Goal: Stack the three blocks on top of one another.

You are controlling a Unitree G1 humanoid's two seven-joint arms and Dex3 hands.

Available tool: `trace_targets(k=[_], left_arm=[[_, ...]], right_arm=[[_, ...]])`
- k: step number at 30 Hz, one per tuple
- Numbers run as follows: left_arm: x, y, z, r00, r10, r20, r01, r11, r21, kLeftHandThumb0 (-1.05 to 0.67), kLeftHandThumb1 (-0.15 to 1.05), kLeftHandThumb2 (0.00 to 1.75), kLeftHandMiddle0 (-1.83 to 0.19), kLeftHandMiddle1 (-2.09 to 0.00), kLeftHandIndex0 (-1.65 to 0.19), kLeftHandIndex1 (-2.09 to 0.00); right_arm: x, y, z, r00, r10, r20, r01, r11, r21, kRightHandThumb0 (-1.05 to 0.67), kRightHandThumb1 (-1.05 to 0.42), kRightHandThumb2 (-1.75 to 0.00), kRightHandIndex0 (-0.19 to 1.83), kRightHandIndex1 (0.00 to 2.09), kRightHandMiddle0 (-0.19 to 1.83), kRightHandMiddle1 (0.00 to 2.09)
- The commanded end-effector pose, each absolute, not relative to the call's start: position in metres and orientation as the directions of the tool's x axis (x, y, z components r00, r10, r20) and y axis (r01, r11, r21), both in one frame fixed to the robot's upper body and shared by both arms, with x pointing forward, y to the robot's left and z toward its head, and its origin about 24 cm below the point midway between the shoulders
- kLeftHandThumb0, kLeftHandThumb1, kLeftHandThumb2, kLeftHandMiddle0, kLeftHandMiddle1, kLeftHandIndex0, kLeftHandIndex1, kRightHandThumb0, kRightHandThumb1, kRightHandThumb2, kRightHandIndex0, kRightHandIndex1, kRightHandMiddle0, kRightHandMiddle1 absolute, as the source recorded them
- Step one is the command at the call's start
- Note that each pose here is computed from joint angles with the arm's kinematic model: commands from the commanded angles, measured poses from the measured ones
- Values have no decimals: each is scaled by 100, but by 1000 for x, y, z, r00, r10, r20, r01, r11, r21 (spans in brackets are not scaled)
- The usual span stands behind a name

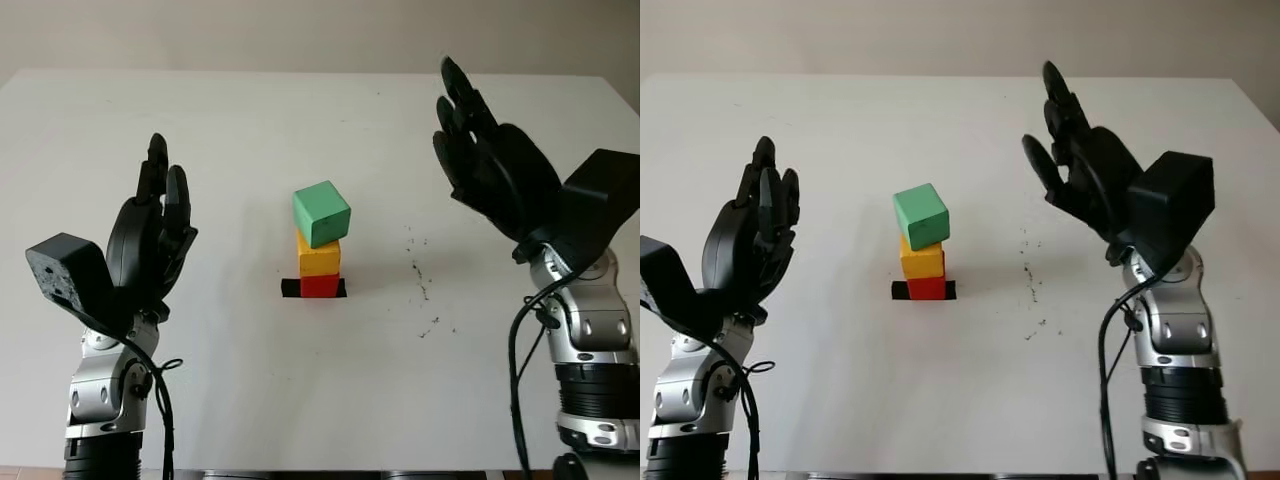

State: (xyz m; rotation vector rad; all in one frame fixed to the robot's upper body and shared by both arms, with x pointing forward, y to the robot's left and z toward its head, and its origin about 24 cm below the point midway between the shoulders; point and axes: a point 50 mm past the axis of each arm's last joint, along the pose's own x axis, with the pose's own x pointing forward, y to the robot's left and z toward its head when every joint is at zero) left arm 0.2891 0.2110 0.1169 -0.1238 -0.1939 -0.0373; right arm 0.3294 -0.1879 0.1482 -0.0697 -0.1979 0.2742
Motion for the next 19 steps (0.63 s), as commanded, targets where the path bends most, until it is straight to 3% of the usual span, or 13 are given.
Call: trace_targets(k=[1, 11, 19], left_arm=[[290, 213, 119, 977, -29, 213, 53, 993, -109, -74, 105, 64, 19, 0, 19, 0], [294, 207, 119, 972, -18, 234, 48, 992, -120, -75, 105, 65, 19, 0, 19, 0], [292, 208, 118, 971, -20, 240, 50, 992, -119, -74, 105, 65, 19, 0, 19, 0]], right_arm=[[328, -185, 142, 945, 266, 191, -260, 964, -58, -75, -105, -64, -19, 0, -19, 0], [323, -164, 110, 971, 187, 150, -193, 981, 27, -73, -105, -68, -19, 0, -19, 0], [323, -156, 105, 973, 184, 140, -191, 981, 43, -75, -105, -69, -19, 0, -19, 0]])
